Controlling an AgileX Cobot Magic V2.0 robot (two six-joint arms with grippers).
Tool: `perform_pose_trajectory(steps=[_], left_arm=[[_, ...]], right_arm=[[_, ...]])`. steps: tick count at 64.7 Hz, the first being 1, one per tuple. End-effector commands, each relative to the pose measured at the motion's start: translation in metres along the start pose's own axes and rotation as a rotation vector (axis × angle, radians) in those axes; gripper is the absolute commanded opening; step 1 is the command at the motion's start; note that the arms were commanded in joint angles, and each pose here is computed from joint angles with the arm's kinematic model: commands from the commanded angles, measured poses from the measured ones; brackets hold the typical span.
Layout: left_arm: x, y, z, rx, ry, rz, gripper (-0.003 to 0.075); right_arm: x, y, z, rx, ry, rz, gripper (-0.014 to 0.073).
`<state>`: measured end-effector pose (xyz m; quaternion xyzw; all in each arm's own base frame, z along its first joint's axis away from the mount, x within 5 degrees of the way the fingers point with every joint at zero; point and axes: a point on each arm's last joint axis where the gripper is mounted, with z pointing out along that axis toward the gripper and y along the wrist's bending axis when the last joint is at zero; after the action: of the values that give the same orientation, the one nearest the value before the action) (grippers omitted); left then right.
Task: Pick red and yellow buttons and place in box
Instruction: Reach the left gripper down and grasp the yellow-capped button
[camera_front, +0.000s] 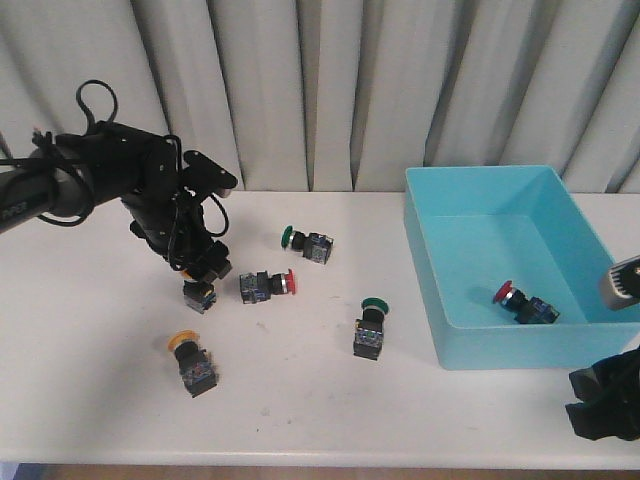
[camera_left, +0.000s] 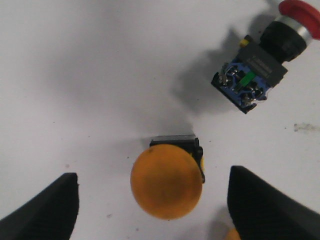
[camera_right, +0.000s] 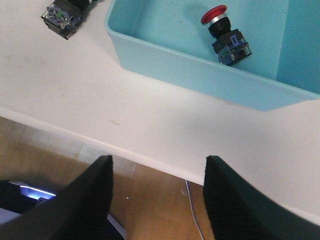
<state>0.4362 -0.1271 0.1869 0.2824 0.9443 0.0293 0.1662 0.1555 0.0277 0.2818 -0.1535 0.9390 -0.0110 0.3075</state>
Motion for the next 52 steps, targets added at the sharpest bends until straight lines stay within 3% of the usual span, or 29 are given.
perform_pose_trajectory(steps=[1,19,42,52], left_arm=[[-0.016,0.006,-0.02,-0.024,-0.074,-0.004,0.0586],[-0.019,0.006,-0.003,-0.009,-0.045,-0.008,0.0541],[-0.021,0.004,-0.004,0.016,-0.053,-0.028,0.0263],[-0.02,0.004,-0.004,0.016,-0.049,-0.028,0.0176]], right_arm=[[-0.01,-0.002,-0.008,0.016,-0.078,-0.011,0.0412],[-0.01,-0.002,-0.008,0.016,-0.078,-0.011,0.0412],[-0.01,-0.002,-0.008,0.016,-0.078,-0.011,0.0412],[-0.01,-0.002,-0.008,0.016,-0.078,-0.011,0.0412]])
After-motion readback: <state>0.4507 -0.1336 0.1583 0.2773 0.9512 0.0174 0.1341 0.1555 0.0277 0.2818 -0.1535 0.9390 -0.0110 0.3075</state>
